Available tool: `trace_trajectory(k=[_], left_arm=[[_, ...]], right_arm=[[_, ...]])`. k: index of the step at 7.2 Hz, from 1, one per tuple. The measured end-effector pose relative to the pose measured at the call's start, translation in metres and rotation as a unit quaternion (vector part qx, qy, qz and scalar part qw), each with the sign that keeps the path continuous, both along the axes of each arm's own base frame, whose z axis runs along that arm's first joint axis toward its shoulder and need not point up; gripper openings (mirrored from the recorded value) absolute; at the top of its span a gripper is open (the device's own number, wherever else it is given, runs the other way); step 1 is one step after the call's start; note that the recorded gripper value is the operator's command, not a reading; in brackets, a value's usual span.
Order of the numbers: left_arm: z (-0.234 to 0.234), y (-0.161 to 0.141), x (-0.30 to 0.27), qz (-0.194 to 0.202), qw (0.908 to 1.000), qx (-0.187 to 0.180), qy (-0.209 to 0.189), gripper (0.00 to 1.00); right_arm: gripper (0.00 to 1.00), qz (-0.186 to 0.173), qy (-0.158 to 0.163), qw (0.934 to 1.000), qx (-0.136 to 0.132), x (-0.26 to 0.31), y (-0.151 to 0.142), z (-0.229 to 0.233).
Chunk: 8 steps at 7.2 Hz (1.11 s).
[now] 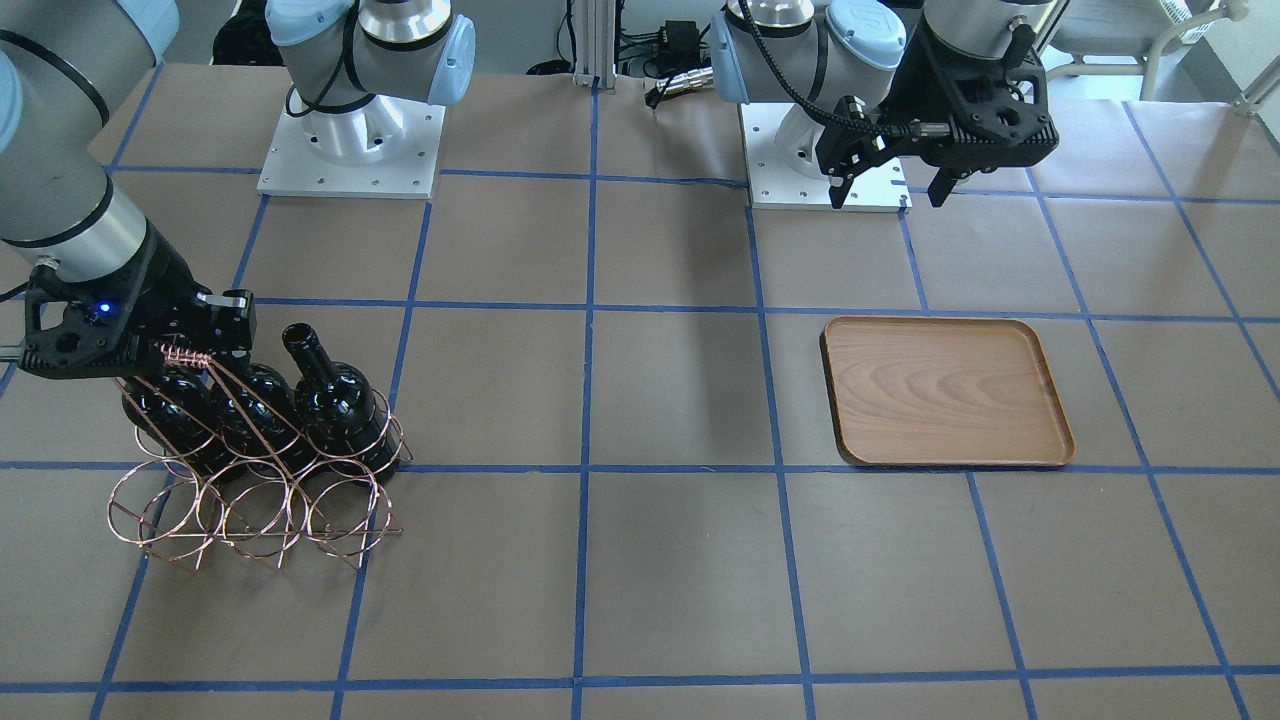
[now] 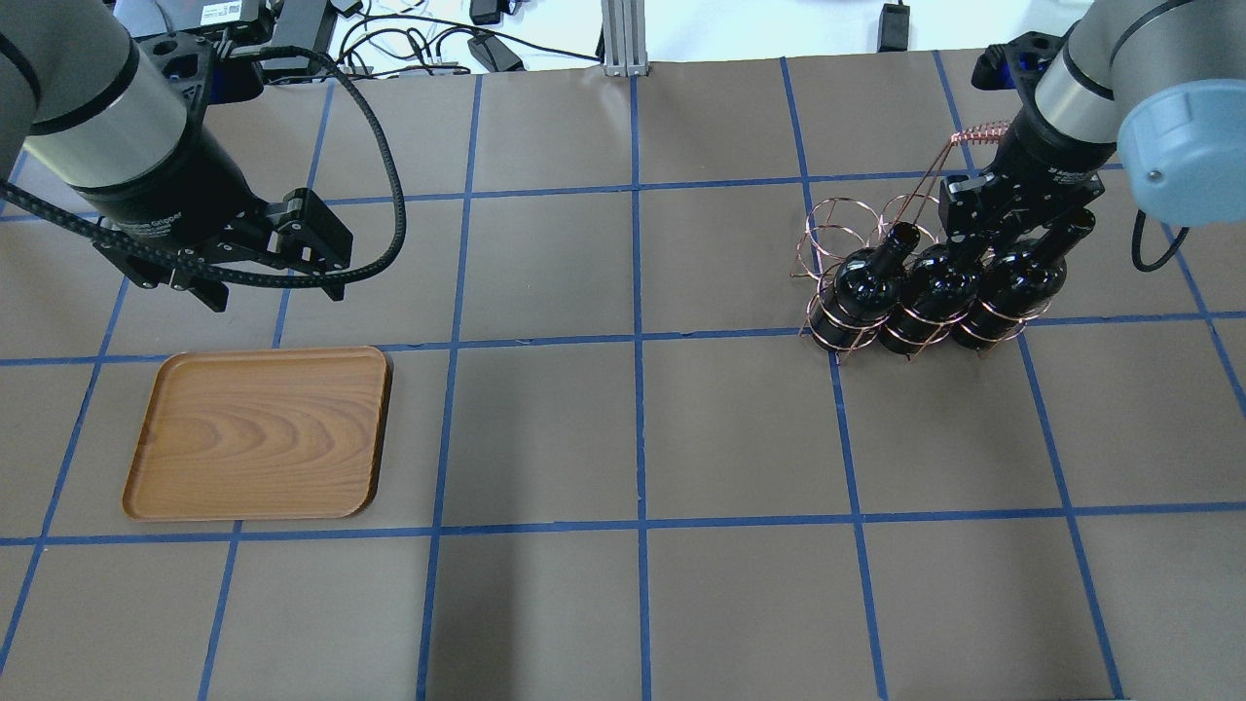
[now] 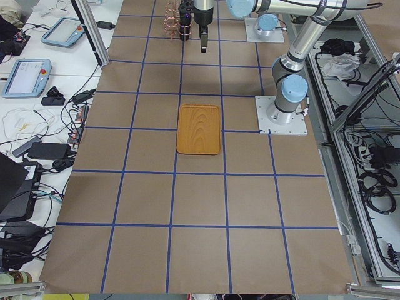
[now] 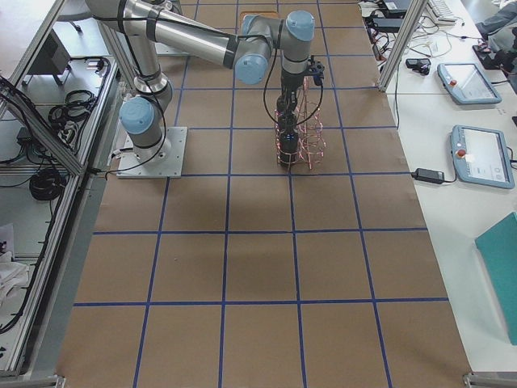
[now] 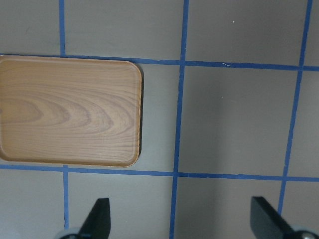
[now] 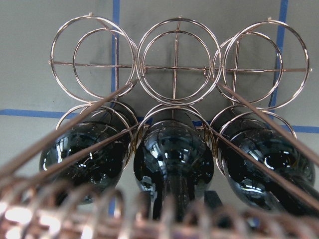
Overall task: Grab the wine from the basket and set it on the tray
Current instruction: 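Close the right gripper on the bottle neck and lift it from the rack, then carry the bottle with the right gripper toward the tray and lower it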
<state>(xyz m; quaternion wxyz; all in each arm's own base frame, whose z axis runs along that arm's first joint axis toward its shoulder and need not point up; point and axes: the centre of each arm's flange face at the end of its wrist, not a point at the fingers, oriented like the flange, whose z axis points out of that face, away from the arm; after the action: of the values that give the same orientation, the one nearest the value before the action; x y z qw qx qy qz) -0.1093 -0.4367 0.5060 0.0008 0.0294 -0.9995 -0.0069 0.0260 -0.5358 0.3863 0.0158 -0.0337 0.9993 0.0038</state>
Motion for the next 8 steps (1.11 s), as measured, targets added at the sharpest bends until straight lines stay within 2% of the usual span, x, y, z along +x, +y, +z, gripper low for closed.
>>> trace_trajectory(k=[1, 4, 6, 8], left_arm=[[0.0, 0.0, 0.0, 0.0, 1.0, -0.001, 0.0, 1.0], [0.001, 0.0, 0.001, 0.0, 1.0, -0.001, 0.0, 1.0], [0.001, 0.0, 0.001, 0.0, 1.0, 0.0, 0.0, 1.0], [0.001, 0.0, 0.001, -0.001, 1.0, 0.0, 0.0, 1.0]], right_arm=[[0.18, 0.0, -0.001, 1.0, 0.001, 0.0, 0.0, 0.0], [0.18, 0.003, 0.001, 0.9999, -0.011, 0.002, -0.001, 0.021], [0.18, 0.006, 0.001, 0.9999, -0.009, 0.005, -0.003, 0.084], [0.2, 0.005, 0.0, 1.0, 0.0, 0.013, 0.028, 0.173]])
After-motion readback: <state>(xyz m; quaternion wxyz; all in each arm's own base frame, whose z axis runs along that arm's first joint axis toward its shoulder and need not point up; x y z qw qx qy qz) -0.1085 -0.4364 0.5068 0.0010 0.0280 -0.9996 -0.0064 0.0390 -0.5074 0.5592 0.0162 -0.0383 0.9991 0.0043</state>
